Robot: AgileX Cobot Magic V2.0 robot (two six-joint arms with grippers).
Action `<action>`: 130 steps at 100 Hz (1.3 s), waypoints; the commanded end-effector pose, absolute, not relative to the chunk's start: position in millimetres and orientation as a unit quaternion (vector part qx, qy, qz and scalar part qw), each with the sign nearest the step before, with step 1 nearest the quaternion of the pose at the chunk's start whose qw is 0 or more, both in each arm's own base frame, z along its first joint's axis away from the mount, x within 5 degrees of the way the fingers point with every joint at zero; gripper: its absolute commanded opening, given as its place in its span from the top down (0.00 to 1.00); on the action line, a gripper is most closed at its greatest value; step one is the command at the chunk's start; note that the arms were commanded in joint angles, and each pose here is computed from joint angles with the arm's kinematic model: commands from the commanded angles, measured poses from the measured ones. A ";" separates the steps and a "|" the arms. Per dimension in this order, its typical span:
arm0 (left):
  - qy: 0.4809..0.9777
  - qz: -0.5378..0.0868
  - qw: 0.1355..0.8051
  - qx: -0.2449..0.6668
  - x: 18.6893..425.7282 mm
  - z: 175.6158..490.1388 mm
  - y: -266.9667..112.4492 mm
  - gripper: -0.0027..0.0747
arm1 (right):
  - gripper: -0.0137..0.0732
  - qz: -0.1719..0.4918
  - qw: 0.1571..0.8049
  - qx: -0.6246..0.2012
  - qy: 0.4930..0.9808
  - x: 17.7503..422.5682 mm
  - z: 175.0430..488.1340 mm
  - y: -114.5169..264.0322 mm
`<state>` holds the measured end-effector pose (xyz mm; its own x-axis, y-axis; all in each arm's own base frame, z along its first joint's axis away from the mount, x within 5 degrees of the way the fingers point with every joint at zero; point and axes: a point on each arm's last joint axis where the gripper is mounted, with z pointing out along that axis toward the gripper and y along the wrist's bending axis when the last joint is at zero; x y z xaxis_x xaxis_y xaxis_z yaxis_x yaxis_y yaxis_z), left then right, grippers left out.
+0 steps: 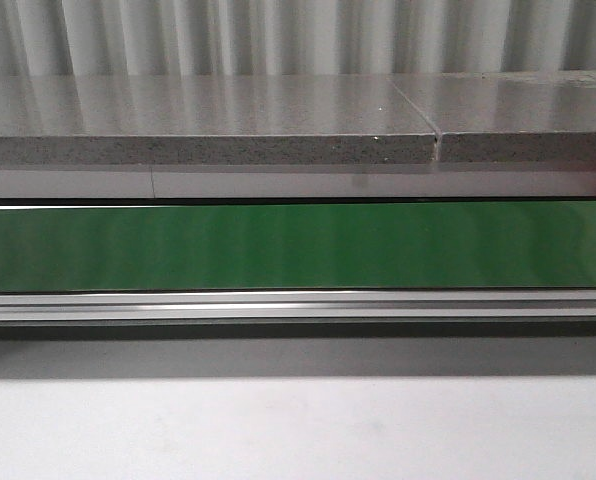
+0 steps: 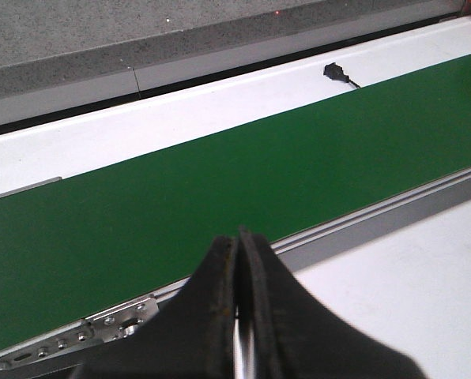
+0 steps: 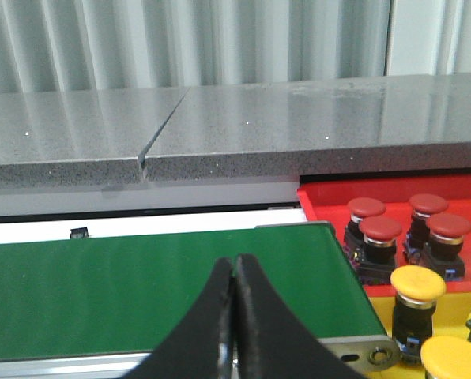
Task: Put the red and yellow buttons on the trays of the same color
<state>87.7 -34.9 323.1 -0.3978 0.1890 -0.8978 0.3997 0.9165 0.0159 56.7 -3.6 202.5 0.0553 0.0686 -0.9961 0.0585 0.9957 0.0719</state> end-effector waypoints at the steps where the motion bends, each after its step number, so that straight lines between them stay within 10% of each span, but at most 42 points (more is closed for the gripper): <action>1: 0.809 -0.111 0.553 0.168 90.6 335.9 -36.1 0.99 | 0.92 0.002 0.762 0.034 0.647 53.2 216.5 -2.3; 104: 0.810 -0.108 0.552 0.167 91.4 333.1 -35.7 0.99 | 0.92 0.002 0.762 0.034 0.647 53.2 216.5 -2.3; 130: 0.768 -0.099 0.630 0.053 96.1 317.7 -21.9 0.99 | 0.92 0.002 0.762 0.034 0.647 53.2 216.5 -2.3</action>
